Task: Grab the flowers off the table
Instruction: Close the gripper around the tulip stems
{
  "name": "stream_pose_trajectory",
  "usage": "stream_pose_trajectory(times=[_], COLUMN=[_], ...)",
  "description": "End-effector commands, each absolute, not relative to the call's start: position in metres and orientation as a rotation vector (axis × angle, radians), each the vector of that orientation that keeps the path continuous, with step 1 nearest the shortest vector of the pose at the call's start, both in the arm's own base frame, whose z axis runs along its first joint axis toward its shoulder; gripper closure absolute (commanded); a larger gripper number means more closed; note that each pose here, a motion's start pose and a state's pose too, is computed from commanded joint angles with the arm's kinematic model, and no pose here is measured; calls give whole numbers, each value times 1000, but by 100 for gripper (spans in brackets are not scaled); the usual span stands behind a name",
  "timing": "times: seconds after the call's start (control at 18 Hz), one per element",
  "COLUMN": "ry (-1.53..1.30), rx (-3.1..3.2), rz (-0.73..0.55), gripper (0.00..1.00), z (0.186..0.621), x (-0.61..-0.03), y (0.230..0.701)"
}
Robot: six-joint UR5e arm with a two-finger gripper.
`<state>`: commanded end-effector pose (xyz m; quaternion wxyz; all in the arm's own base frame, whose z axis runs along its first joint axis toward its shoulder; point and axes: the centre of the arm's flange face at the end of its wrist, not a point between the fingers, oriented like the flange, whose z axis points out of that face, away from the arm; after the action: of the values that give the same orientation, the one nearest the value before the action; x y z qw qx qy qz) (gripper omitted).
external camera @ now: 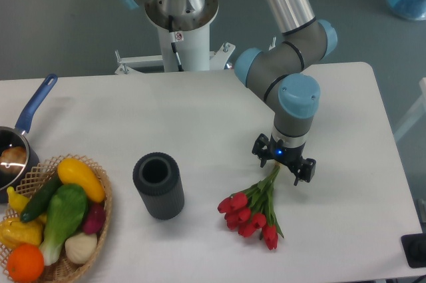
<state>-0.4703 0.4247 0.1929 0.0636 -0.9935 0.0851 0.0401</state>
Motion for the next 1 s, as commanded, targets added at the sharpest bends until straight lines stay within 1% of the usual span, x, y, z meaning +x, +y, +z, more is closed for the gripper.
stream_pose_trajectory(times=[0.44, 0.5, 0.56, 0.61, 0.72, 0.78, 0.89, 1.0], ry=[262, 264, 264, 264, 264, 262, 262, 262], rx=[-3000, -3000, -3001, -3001, -2999, -3000, -2997, -2999], rz=[116, 118, 114, 113, 120, 117, 121, 119], gripper=[0, 0, 3, 11, 23, 31, 40, 52], z=[191, 192, 189, 189, 191, 191, 192, 192], x=[-468, -469, -469, -469, -470, -470, -470, -470], y=[426, 426, 426, 428, 428, 428, 428, 428])
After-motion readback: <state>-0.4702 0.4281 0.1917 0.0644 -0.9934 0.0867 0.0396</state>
